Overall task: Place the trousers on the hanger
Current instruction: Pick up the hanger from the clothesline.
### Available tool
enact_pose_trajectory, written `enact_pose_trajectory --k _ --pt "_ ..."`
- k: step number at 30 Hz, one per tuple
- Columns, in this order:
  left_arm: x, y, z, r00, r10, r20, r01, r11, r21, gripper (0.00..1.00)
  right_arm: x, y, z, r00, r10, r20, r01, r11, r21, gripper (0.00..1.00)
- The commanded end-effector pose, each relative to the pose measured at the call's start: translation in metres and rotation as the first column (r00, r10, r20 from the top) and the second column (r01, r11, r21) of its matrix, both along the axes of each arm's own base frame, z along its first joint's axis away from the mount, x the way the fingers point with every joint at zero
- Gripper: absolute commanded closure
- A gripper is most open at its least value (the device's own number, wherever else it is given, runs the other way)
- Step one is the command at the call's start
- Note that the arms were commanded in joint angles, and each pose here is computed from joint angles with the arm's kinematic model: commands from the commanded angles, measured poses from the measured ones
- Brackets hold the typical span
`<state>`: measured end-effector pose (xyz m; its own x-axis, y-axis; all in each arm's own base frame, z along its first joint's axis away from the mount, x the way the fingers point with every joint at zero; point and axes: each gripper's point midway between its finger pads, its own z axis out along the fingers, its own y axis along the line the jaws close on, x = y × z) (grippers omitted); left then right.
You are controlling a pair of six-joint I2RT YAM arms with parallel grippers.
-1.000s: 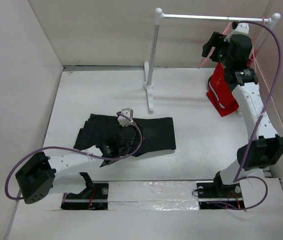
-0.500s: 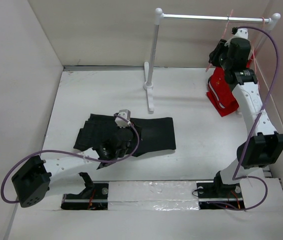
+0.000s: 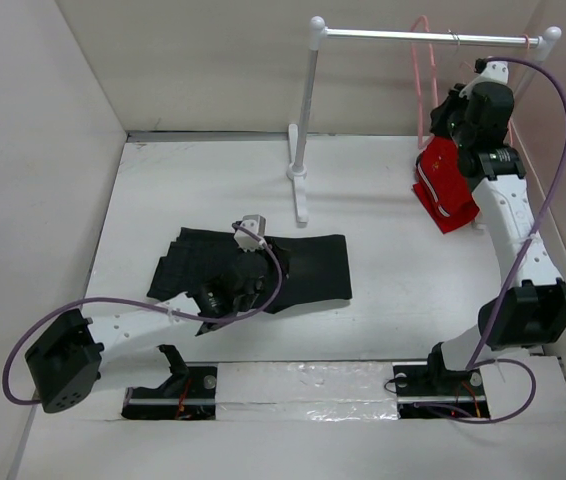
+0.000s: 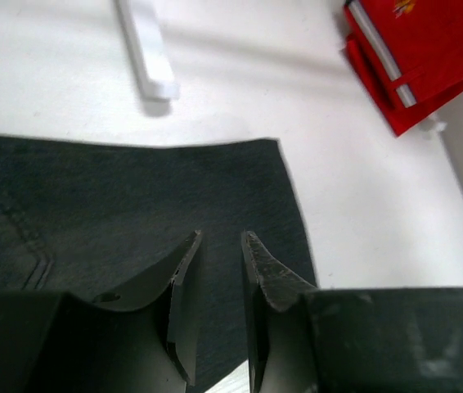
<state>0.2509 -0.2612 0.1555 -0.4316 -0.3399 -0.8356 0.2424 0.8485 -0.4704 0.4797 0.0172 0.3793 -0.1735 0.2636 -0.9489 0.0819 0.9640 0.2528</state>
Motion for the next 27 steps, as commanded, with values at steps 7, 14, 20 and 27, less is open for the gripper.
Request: enact_pose_trajectory --k 7,14,20,27 --pt "0.010 -0.030 0.097 0.982 -0.061 0.177 0.087 0.986 -0.143 0.65 -0.028 -0.008 0.049 0.988 -0.028 0.155 0.031 0.999 -0.022 1.00" --pt "0.019 -0.057 0.147 0.960 -0.107 0.257 0.153 0.974 -0.168 0.60 -0.046 0.004 0.005 0.994 0.008 0.106 -0.010 1.000 0.012 1.00" --pt "0.048 -0.090 0.187 0.938 -0.137 0.317 0.204 0.961 -0.188 0.56 -0.071 0.038 -0.039 0.995 0.090 0.043 -0.091 0.996 0.017 1.00" --pt "0.105 -0.155 0.174 0.936 -0.219 0.277 0.240 0.970 -0.043 0.54 -0.098 0.070 -0.085 0.982 0.189 -0.022 -0.188 0.981 0.037 1.00"
